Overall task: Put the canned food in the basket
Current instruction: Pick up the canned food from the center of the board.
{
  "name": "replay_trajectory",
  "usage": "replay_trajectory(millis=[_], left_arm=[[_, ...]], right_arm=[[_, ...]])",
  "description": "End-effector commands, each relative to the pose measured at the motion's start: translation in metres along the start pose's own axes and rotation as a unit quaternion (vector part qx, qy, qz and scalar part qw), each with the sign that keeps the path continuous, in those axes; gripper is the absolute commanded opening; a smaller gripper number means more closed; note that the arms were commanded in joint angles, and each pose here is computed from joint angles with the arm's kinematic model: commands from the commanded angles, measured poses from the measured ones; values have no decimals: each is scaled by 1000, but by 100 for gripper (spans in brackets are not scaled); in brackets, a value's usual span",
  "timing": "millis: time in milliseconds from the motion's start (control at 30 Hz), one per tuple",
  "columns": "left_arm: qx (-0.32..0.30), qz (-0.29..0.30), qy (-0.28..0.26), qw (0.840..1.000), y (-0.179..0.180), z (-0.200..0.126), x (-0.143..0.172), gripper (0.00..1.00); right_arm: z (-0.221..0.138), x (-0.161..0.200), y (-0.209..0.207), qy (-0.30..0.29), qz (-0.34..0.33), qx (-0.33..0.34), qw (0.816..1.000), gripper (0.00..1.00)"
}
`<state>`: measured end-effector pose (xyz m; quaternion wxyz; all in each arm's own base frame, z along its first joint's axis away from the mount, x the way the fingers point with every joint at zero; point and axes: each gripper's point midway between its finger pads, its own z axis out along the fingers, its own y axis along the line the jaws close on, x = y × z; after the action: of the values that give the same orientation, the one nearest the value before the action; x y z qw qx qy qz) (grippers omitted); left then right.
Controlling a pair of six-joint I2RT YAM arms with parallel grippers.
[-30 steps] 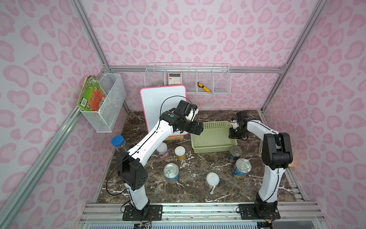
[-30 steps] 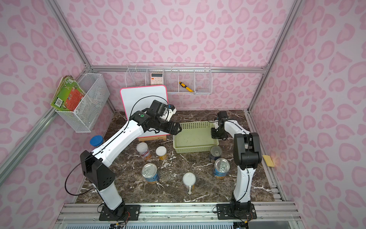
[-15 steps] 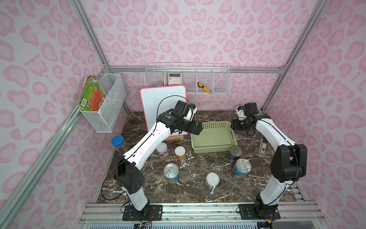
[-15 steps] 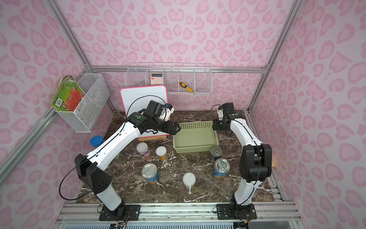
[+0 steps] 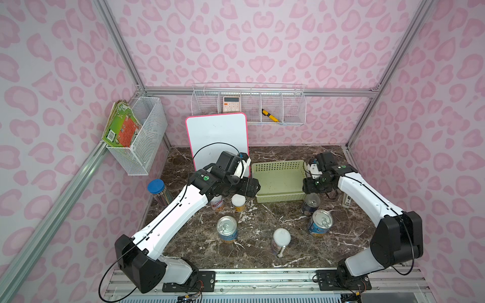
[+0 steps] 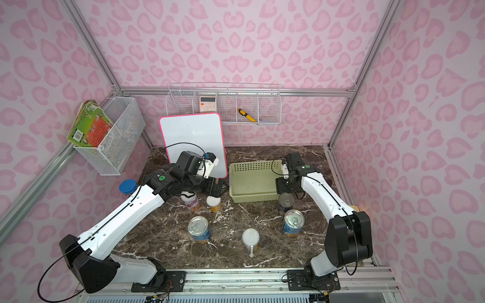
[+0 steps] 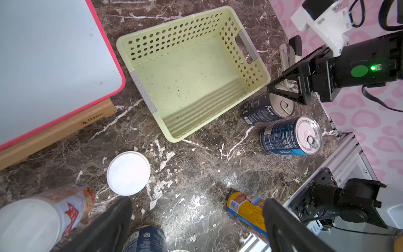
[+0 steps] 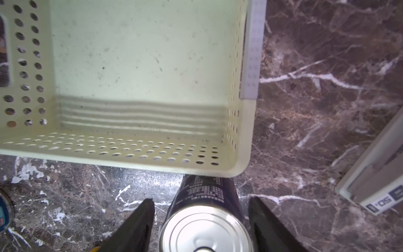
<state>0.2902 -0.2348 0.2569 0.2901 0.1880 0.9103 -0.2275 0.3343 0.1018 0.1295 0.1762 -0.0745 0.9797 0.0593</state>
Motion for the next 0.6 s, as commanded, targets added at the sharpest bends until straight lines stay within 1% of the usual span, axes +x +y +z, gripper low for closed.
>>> replay_trajectory(millis=[0,133,267,367,567], left_arm=[[-4,-7,-6,1000,2,-2,2,98],[-3,-12,-3,1000,3,-3,6,97],[-5,-15,-1,1000,4,-1,8,97],[-6,-16,2,1000,4,-2,10,97],[-10,-18,1,1000,6,-2,10,98]], right_arm=[[3,12,3,13,9,-1,1000,74],[4,20,-2,21,5,17,1000,74],[11,30,8,36,-3,-2,999,74],[20,46,8,57,-6,6,998,74],[20,61,9,71,-2,-3,997,75]])
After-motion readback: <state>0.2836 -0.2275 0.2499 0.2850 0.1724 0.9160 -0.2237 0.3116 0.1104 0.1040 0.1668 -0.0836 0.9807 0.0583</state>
